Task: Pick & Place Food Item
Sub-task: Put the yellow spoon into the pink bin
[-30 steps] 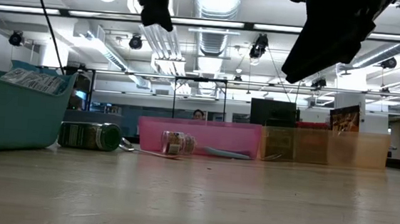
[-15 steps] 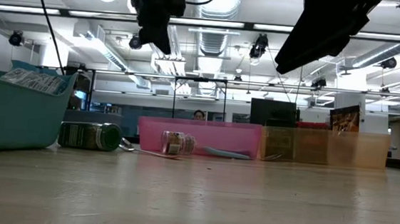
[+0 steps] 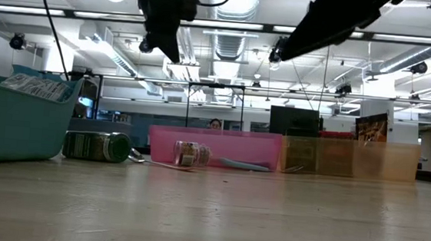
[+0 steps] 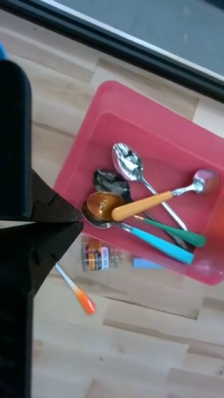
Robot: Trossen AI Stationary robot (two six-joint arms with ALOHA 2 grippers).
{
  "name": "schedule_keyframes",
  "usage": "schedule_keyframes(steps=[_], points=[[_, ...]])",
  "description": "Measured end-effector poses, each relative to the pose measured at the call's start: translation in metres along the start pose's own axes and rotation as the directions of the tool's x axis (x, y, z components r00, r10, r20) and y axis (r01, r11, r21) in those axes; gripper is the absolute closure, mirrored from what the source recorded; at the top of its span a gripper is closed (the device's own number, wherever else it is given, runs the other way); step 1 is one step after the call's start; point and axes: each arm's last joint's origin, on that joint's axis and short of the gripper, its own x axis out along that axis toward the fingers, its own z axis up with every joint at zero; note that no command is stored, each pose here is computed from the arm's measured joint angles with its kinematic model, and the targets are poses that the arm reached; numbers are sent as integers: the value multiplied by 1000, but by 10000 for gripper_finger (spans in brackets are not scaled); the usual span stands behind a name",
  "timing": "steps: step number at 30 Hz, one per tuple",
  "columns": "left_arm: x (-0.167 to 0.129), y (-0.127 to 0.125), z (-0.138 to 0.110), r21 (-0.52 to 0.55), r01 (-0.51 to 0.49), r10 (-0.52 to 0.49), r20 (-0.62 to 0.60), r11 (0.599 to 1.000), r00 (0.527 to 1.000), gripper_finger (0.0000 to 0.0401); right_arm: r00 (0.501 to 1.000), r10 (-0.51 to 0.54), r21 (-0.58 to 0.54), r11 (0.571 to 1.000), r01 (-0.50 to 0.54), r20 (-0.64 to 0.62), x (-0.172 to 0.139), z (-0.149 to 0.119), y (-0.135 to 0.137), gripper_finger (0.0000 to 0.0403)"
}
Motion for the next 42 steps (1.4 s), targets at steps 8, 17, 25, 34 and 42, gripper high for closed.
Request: schedule_keyframes(steps=[8,17,25,34,42], points=[[-6,-1,-1,-20,-1,1,18,1000,1000,401,962,-258,-60,963,265,93,7,9,-19,186],[2,2,21,7,-10,8,230,1000,973,401,921,-388,-30,921,388,-22,24,3,-55,186],[34,6,29,134,-23,1,163,991,987,396,871,-484,-10,874,485,-82,24,-5,-68,186],[73,10,56,149,-25,2,157,988,988,311,846,-529,27,847,531,-60,18,-4,-71,186],[118,15,67,134,-21,8,96,991,995,257,816,-566,212,789,577,-117,-18,-10,-90,186]])
